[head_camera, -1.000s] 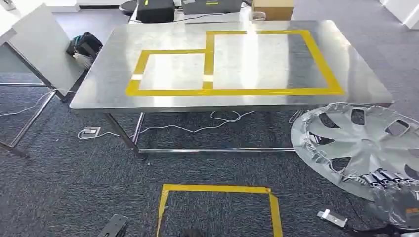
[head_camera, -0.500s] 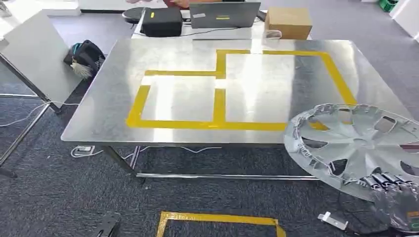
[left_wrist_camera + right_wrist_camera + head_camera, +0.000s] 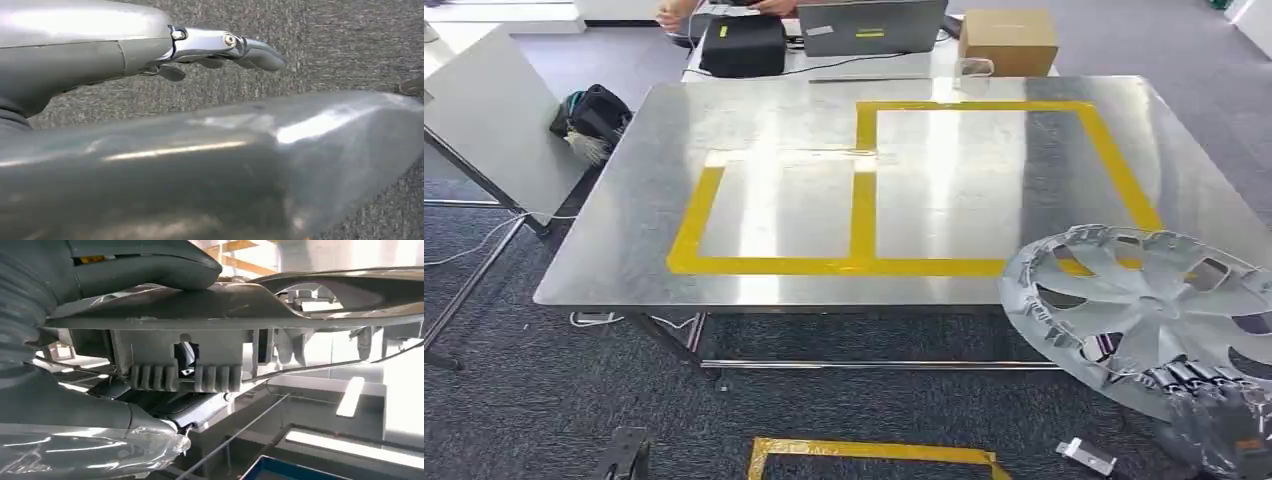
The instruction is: Take the parts from the cabinet and place them on the table.
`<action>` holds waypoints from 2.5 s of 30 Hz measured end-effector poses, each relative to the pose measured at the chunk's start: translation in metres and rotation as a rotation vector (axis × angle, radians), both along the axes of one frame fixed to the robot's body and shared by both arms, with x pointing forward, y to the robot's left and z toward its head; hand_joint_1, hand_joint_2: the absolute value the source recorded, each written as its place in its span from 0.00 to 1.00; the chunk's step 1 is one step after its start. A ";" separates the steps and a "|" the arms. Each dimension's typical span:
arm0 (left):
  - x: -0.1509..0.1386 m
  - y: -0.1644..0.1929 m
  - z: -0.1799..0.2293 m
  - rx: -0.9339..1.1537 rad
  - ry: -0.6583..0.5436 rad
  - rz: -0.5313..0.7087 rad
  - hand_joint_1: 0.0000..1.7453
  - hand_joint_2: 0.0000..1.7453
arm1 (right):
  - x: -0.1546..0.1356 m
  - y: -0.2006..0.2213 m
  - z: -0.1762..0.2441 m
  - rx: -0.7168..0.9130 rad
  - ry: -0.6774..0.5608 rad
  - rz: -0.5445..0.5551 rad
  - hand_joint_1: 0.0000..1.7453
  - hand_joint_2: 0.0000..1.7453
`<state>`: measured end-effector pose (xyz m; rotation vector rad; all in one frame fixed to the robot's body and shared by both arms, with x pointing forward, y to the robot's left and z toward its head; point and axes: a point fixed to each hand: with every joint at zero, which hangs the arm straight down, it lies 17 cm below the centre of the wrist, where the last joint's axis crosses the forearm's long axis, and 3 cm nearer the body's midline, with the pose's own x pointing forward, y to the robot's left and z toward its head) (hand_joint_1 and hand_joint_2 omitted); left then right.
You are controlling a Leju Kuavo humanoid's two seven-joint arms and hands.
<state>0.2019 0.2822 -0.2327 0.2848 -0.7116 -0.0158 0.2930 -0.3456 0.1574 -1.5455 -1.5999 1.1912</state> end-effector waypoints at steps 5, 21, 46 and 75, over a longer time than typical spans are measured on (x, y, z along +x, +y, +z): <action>-0.002 0.000 -0.001 0.003 0.009 0.001 0.00 0.00 | -0.002 0.006 -0.003 0.008 0.008 0.010 1.00 1.00; 0.004 -0.002 -0.001 -0.016 0.012 -0.042 0.00 0.00 | 0.008 0.015 -0.002 0.031 0.001 0.034 1.00 1.00; -0.035 0.016 -0.011 0.059 0.067 -0.024 0.00 0.00 | 0.007 0.019 -0.015 0.047 0.034 0.038 1.00 1.00; -0.021 0.017 -0.010 0.116 0.093 -0.088 0.00 0.00 | 0.014 0.022 -0.010 0.052 0.019 0.047 0.00 0.00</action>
